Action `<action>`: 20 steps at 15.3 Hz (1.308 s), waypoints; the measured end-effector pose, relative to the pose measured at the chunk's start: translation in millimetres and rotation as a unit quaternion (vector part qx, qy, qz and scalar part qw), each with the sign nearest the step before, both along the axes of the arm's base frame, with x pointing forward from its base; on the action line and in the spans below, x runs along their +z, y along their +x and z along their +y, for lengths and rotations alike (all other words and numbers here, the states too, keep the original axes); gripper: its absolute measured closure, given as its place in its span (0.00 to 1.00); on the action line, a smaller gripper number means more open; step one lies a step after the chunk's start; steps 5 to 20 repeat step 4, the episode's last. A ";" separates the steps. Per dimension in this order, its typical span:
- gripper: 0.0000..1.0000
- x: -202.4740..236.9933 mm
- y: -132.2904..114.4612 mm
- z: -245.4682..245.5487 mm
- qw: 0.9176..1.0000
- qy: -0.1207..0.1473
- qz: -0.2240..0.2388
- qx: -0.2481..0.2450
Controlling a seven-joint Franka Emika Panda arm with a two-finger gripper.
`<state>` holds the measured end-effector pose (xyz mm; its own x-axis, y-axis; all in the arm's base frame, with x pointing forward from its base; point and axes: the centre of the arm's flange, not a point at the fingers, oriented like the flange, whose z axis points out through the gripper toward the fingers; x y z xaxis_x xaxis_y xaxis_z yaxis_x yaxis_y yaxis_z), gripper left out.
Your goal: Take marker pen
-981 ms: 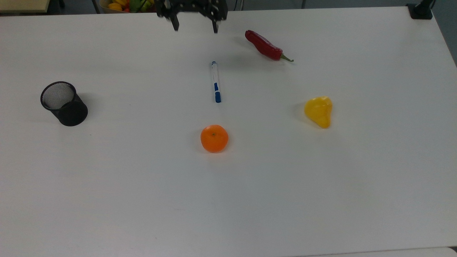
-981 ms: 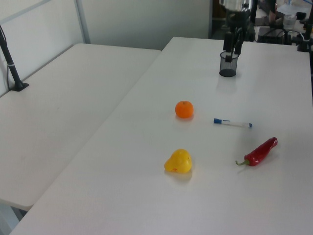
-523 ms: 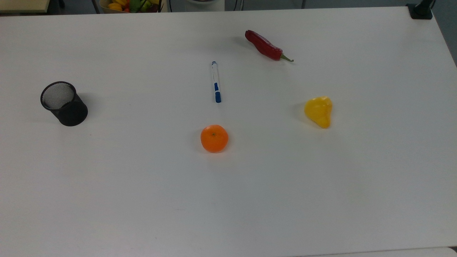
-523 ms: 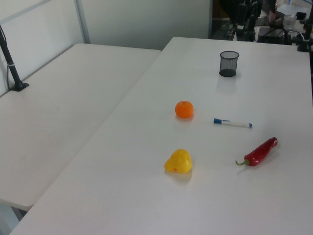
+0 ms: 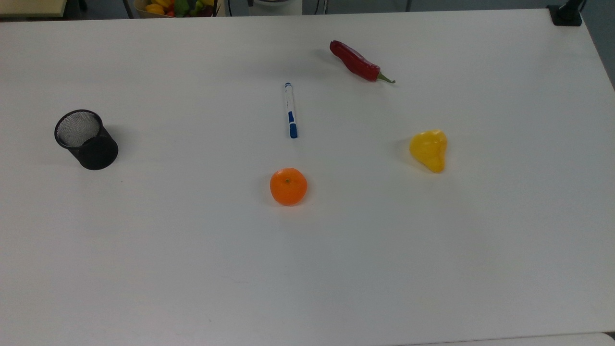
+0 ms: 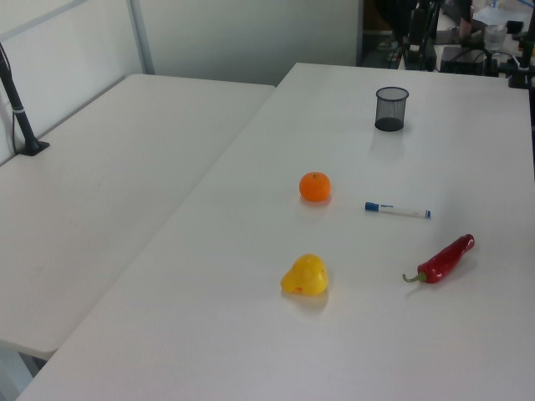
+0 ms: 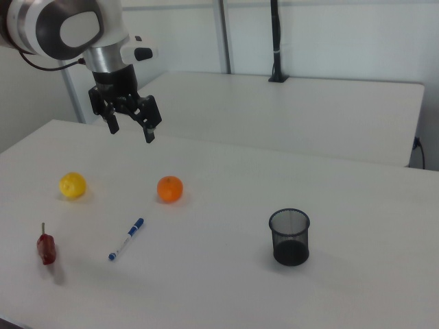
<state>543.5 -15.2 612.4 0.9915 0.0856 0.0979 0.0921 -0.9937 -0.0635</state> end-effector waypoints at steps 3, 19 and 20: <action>0.00 0.6 5.2 -0.8 1.000 -0.007 -0.002 0.003; 0.00 1.3 5.9 -0.8 1.000 -0.007 -0.002 0.003; 0.00 1.3 5.9 -0.8 1.000 -0.007 -0.002 0.003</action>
